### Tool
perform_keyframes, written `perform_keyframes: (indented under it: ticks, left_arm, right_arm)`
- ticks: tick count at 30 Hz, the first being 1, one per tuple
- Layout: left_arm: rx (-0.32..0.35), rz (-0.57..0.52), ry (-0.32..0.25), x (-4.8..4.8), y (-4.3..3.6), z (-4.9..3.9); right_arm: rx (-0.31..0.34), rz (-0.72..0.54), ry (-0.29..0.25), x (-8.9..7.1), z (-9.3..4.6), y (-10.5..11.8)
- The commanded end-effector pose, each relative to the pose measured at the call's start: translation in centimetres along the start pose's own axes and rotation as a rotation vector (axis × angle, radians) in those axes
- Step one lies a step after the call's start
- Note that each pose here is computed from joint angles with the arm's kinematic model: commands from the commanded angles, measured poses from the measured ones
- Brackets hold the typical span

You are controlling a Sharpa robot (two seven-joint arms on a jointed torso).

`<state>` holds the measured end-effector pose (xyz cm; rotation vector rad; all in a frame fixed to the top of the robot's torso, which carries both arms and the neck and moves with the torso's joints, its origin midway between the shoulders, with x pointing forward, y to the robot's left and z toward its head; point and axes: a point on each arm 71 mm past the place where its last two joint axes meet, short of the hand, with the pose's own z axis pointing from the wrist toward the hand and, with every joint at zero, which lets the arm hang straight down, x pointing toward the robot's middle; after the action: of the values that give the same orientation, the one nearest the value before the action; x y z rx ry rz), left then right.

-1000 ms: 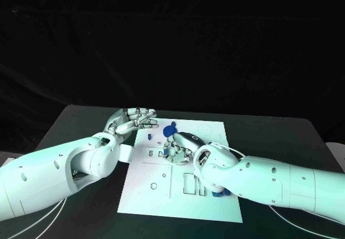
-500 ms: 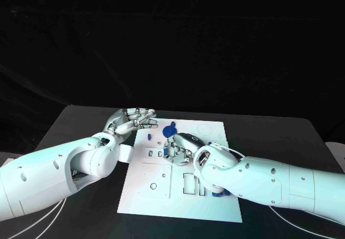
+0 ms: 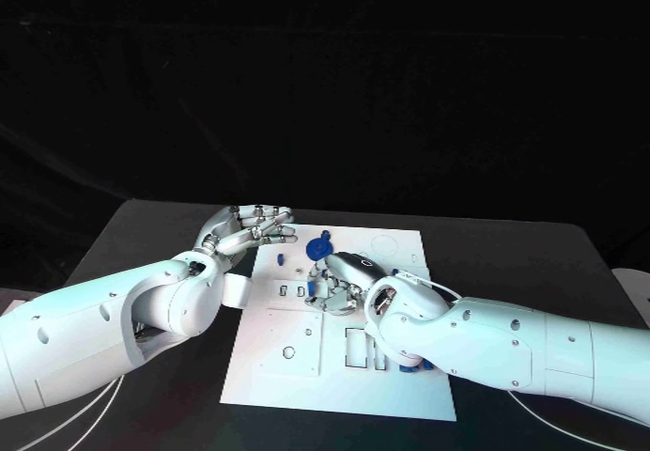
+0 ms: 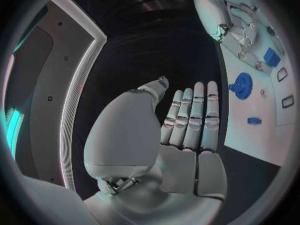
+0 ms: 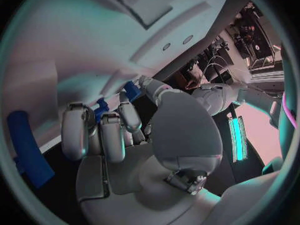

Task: Assemble the parts on the task board

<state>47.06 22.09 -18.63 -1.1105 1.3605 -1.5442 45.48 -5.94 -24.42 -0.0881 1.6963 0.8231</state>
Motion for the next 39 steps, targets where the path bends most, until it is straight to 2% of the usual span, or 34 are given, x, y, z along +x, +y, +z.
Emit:
perform_keyframes:
  ticks: [1, 5, 7, 10, 13, 19, 21, 24, 29, 34, 39]
  left_arm:
    - [-0.004, 0.005, 0.012, 0.09, -0.01, 0.03]
    - [-0.018, 0.026, 0.019, -0.04, 0.11, 0.06]
    - [-0.029, 0.049, 0.024, -0.16, 0.22, 0.08]
    - [-0.050, 0.093, 0.032, -0.34, 0.41, 0.13]
    - [-0.072, 0.137, 0.045, -0.52, 0.64, 0.21]
    - [-0.149, 0.252, 0.115, -0.85, 1.14, 0.51]
    - [-0.202, 0.310, 0.146, -0.89, 1.36, 0.67]
    - [-0.319, 0.417, 0.205, -0.77, 1.40, 1.16]
    - [-0.505, 0.587, 0.297, -0.37, 1.08, 2.05]
    - [-0.595, 0.720, 0.334, 0.09, 0.63, 3.33]
    - [-0.643, 0.857, 0.373, 0.87, 0.40, 4.63]
  right_arm:
    - [-0.032, 0.002, -0.037, -0.3, -0.5, 0.3]
    - [-0.056, 0.023, -0.076, -0.9, -1.2, 0.3]
    - [-0.090, 0.052, -0.111, -1.6, -1.7, 0.4]
    - [-0.145, 0.126, -0.174, -3.2, -2.5, 0.1]
    - [-0.157, 0.217, -0.212, -4.9, -3.1, -0.7]
    - [-0.089, 0.381, -0.260, -8.9, -4.4, -3.8]
    - [-0.057, 0.413, -0.275, -10.1, -5.0, -4.9]
    - [-0.013, 0.446, -0.296, -11.5, -5.9, -6.5]
    - [0.046, 0.480, -0.317, -12.9, -7.1, -8.4]
    - [0.080, 0.487, -0.330, -13.7, -7.9, -9.5]
    - [0.109, 0.486, -0.342, -14.2, -8.4, -10.5]
